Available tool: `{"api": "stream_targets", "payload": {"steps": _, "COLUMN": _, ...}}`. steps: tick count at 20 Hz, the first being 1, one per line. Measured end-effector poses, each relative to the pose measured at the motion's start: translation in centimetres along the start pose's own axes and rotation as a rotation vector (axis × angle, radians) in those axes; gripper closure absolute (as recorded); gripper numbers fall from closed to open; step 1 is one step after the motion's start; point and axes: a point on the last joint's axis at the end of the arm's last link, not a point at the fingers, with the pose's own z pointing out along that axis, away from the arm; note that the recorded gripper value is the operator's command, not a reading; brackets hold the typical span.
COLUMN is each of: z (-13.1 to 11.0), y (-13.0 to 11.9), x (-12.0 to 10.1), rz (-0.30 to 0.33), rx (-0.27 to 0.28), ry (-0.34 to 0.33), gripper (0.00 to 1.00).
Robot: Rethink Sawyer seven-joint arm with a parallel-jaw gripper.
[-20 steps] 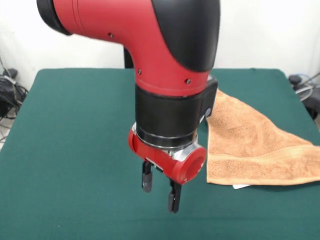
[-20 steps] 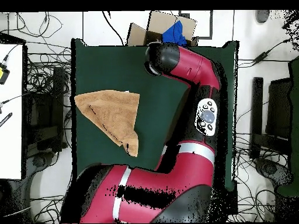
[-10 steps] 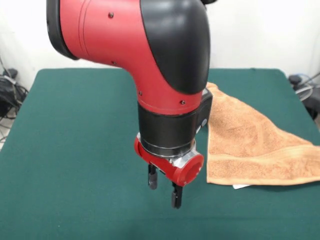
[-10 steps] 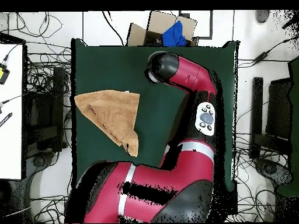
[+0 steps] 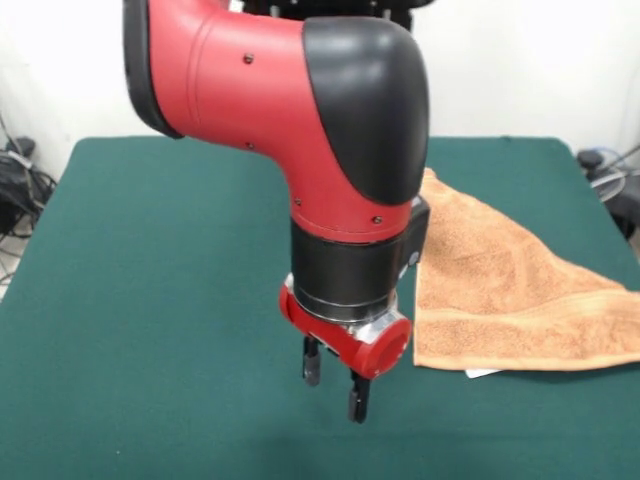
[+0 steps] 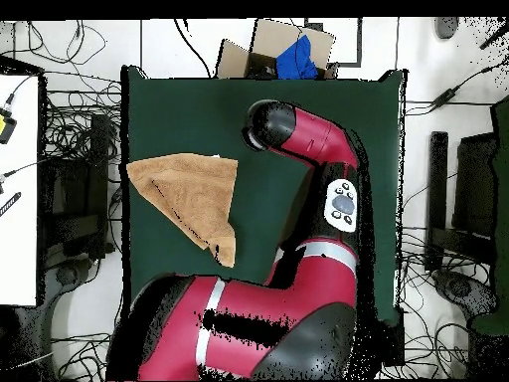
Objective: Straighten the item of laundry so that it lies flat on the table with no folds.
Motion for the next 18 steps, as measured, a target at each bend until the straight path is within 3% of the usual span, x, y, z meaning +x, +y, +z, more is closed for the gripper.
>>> {"api": "stream_targets", "payload": {"steps": 9, "z": 0.4, "y": 1.4, "x": 4.3, "rz": -0.042, "rx": 0.003, "ry": -0.004, "gripper": 0.0}}
{"api": "stream_targets", "payload": {"steps": 18, "z": -2.3, "y": 2.7, "x": 7.9, "rz": -0.069, "rx": 0.006, "ry": 0.017, "gripper": 0.0}}
